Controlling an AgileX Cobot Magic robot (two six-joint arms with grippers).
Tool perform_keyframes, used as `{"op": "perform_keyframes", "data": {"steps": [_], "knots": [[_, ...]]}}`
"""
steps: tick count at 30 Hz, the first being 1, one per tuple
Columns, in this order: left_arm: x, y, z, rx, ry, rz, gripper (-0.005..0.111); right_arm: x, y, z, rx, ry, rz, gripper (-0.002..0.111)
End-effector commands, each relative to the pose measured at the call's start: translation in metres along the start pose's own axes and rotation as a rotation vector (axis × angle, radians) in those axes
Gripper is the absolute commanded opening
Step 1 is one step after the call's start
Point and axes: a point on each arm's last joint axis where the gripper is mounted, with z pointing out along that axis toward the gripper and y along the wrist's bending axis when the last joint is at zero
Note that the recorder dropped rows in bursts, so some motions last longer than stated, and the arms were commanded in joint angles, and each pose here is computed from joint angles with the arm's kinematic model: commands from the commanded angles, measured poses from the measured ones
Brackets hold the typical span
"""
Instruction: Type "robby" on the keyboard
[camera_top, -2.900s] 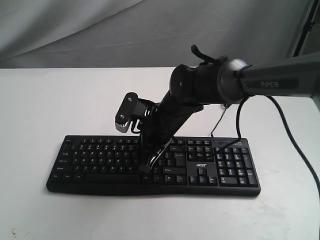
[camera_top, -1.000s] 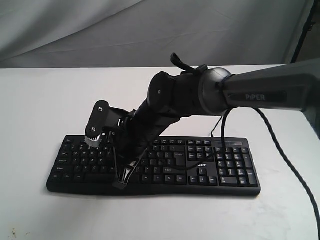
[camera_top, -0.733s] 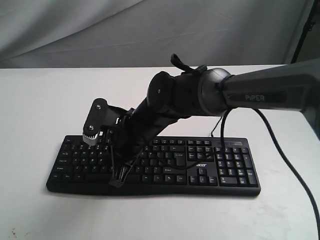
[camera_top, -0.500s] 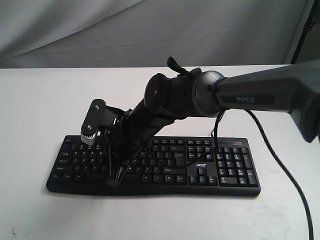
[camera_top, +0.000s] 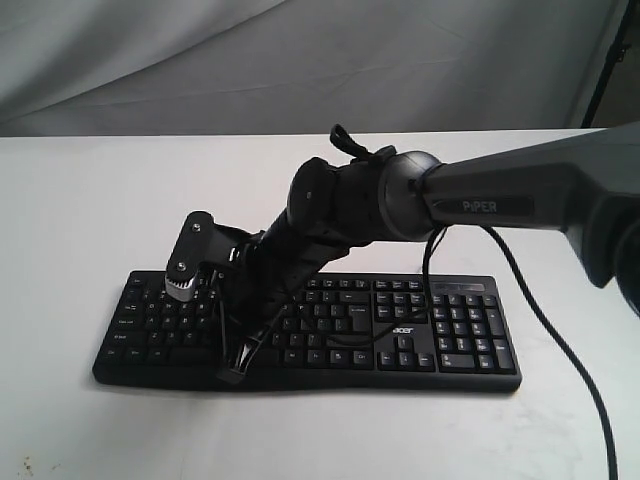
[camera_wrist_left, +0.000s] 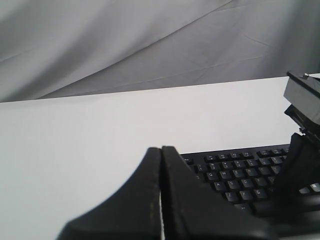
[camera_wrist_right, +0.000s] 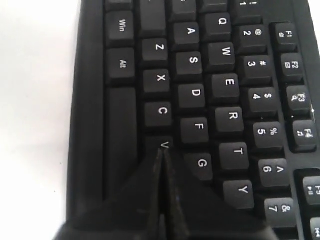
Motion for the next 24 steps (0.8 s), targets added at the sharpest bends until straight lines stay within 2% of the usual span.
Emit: {"op": "perform_keyframes", "data": {"steps": [1,8,17,24], "knots": [[0.001,0.000,0.000,0.005,-0.005,0.003,0.000,-0.001,0.001,0.000,-0.010,0.005,-0.001,0.000],[0.001,0.000,0.000,0.005,-0.005,0.003,0.000,0.004,0.002,0.006,-0.032,0.022,0.009,0.000],[0.001,0.000,0.000,0.005,-0.005,0.003,0.000,-0.013,-0.001,-0.022,0.045,-0.024,-0.024,0.000],[0.001,0.000,0.000,0.005,-0.005,0.003,0.000,-0.015,-0.001,-0.026,0.054,-0.028,-0.026,0.000]]}}
